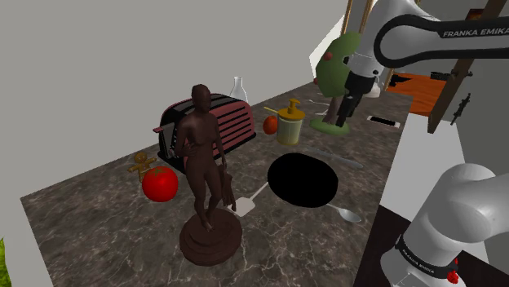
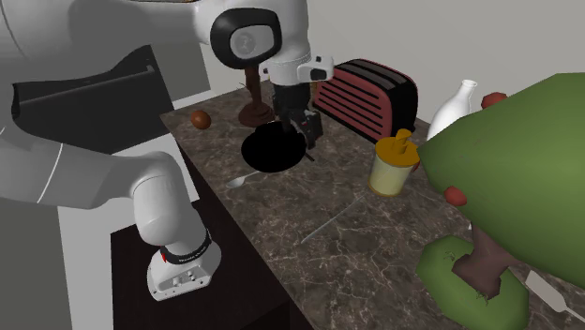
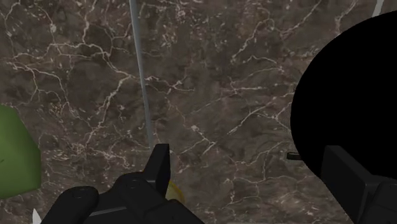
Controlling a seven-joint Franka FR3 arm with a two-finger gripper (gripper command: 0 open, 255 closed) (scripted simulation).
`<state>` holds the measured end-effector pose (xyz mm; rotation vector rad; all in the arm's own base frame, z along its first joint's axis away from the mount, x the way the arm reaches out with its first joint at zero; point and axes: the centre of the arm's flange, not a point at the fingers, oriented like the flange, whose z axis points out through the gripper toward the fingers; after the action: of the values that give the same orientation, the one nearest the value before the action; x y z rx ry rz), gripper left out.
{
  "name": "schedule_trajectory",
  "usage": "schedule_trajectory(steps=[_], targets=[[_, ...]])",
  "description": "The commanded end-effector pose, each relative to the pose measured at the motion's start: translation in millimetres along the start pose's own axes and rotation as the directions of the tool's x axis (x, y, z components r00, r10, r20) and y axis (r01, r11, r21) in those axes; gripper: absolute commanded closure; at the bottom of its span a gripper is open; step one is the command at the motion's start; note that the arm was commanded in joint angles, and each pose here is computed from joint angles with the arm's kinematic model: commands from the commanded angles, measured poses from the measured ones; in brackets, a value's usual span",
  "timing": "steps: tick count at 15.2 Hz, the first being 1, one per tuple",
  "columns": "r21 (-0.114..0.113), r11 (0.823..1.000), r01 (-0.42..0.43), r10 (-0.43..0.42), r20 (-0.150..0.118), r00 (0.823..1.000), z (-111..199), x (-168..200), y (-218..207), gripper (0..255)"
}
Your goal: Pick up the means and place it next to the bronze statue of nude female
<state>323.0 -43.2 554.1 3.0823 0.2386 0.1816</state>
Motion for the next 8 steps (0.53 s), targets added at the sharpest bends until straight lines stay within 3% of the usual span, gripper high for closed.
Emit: schedule_trajectory(steps=[1,8], targets=[[0.002,1.000,0.001,-0.001,0.002,1.000,23.1,-1.2,14.3,0],[0.009,1.000,0.003,-0.004,0.013,1.000,97.9,-7.7,69.0,0]])
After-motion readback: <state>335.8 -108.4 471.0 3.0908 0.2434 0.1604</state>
